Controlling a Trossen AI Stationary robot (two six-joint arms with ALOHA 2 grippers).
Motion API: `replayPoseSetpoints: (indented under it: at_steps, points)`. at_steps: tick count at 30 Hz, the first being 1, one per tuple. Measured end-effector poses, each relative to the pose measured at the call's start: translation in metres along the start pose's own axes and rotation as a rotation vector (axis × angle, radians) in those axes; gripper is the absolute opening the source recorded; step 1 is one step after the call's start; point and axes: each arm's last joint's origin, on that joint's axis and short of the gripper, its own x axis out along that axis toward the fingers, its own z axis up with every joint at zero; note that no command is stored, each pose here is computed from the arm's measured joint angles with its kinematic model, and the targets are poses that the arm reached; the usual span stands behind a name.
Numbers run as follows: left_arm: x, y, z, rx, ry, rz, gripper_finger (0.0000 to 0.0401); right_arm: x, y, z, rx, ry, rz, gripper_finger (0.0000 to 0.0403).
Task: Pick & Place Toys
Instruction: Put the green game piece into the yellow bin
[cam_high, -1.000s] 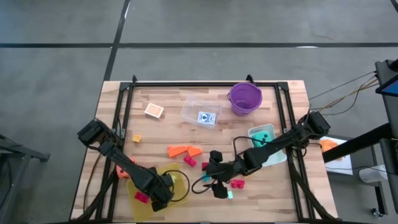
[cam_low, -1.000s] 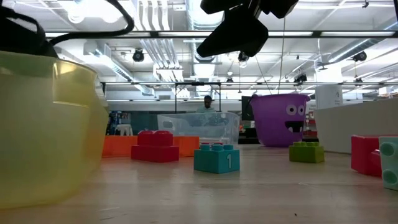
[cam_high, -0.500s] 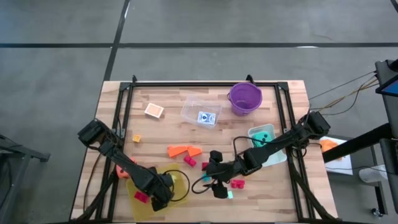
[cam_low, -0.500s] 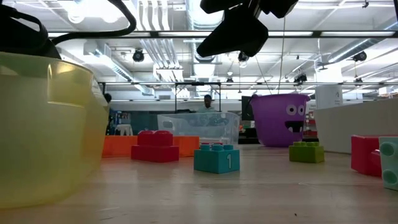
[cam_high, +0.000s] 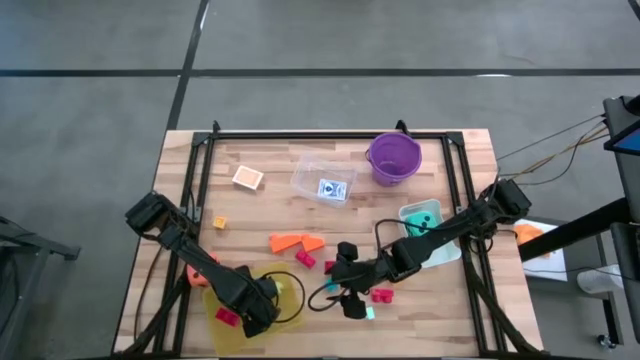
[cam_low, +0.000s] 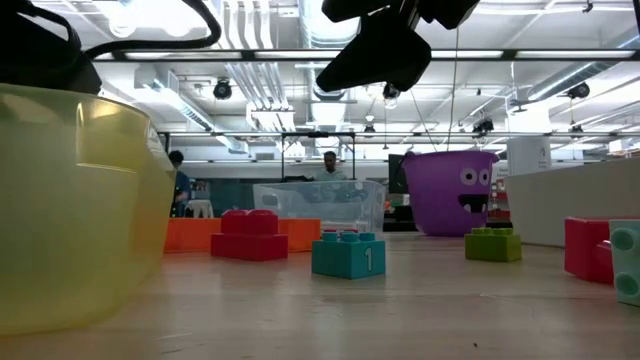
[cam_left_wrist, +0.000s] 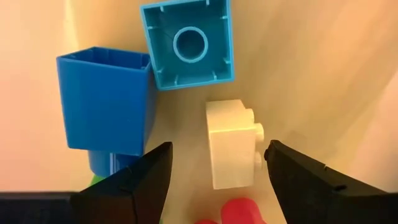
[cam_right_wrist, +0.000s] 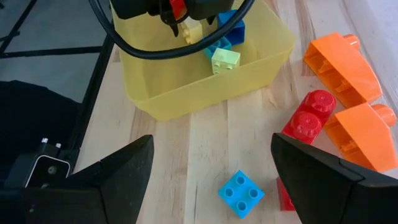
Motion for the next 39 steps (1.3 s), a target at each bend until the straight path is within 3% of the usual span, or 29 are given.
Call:
replayPoseSetpoints:
  at_steps: [9,14,21,25,29,33,39]
  points:
    - [-0.029,0.004,-0.005,-0.001,-0.09,-0.058,0.0256,0.0,0.0,0.0,0.012,-0.002,-0.004,0.032]
    - [-0.052,0.013,-0.011,-0.015,-0.173,-0.066,0.0256,0.0,-0.002,0.001,0.052,-0.035,-0.079,0.032]
    - [-0.082,0.025,-0.015,0.047,-0.5,0.016,0.0256,-0.001,-0.003,-0.01,0.17,0.021,-0.166,0.032]
    - [-0.096,0.034,-0.008,0.023,-0.652,0.05,0.0255,-0.002,-0.007,-0.016,0.325,0.027,-0.269,0.032]
    - [-0.105,0.044,0.001,0.007,-0.738,0.102,0.0255,-0.006,-0.018,-0.029,0.472,0.129,-0.39,0.032]
    - [-0.104,0.048,0.007,0.073,-0.736,0.146,0.0254,-0.012,-0.03,-0.042,0.587,0.28,-0.487,0.032]
    - [-0.096,0.055,0.013,0.096,-0.725,0.183,0.0254,-0.017,-0.033,-0.049,0.635,0.399,-0.514,0.032]
